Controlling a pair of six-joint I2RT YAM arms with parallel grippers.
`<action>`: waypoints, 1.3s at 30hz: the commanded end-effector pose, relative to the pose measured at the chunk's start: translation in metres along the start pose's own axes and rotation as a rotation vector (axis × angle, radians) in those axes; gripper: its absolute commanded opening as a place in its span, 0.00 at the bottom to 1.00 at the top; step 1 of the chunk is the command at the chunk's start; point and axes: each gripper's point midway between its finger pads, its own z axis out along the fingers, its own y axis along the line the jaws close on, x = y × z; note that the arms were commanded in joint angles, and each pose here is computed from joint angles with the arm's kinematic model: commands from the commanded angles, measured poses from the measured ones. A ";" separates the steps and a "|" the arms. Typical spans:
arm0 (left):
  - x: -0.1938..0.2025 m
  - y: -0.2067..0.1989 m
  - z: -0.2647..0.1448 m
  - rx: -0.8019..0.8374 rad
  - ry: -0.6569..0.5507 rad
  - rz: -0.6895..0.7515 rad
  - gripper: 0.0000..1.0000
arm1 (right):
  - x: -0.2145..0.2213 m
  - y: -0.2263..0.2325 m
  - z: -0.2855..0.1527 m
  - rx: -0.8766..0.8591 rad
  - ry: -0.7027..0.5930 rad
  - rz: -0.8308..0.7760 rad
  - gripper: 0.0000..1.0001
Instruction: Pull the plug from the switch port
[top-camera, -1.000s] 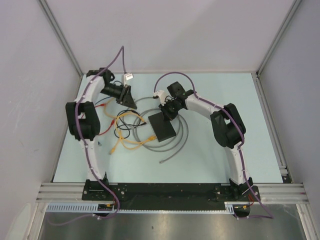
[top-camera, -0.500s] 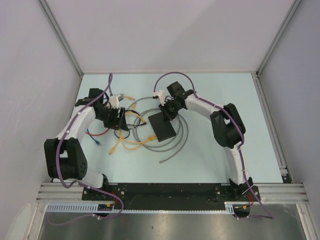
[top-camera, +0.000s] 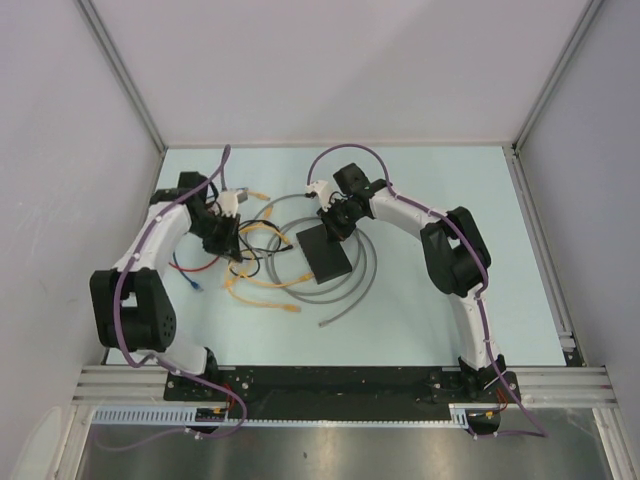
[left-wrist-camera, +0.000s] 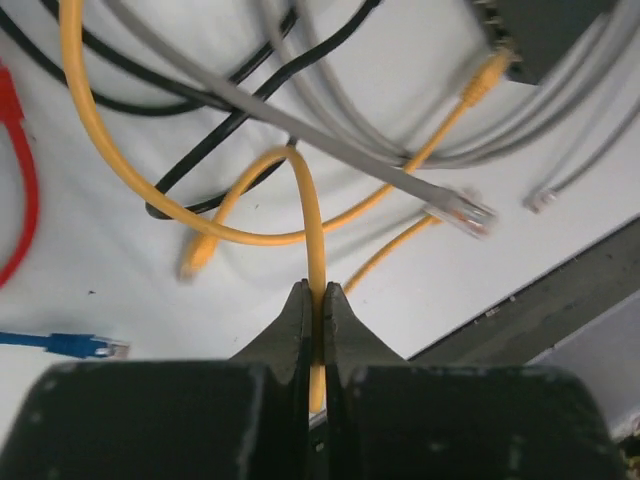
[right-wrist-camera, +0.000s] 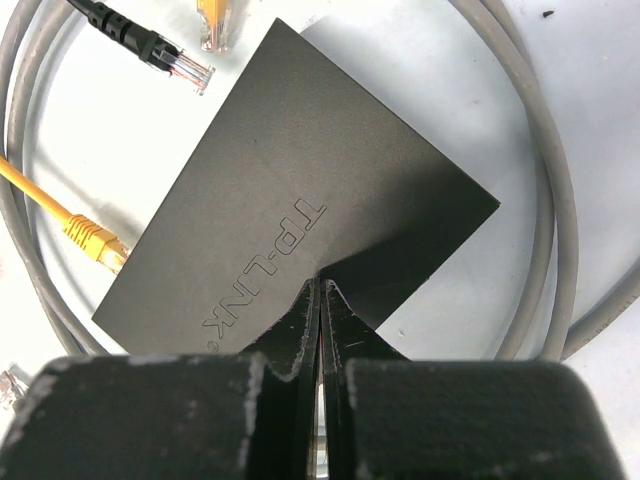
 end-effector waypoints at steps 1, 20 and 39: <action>-0.060 -0.039 -0.065 0.101 -0.217 0.310 0.00 | 0.109 -0.006 0.032 0.016 0.353 0.096 0.00; -0.203 0.061 -0.188 -0.628 -0.641 0.235 0.16 | 0.109 -0.015 0.036 0.015 0.358 0.142 0.00; -0.205 -0.082 -0.086 0.260 -0.550 0.365 0.63 | 0.107 -0.018 0.032 0.018 0.343 0.159 0.00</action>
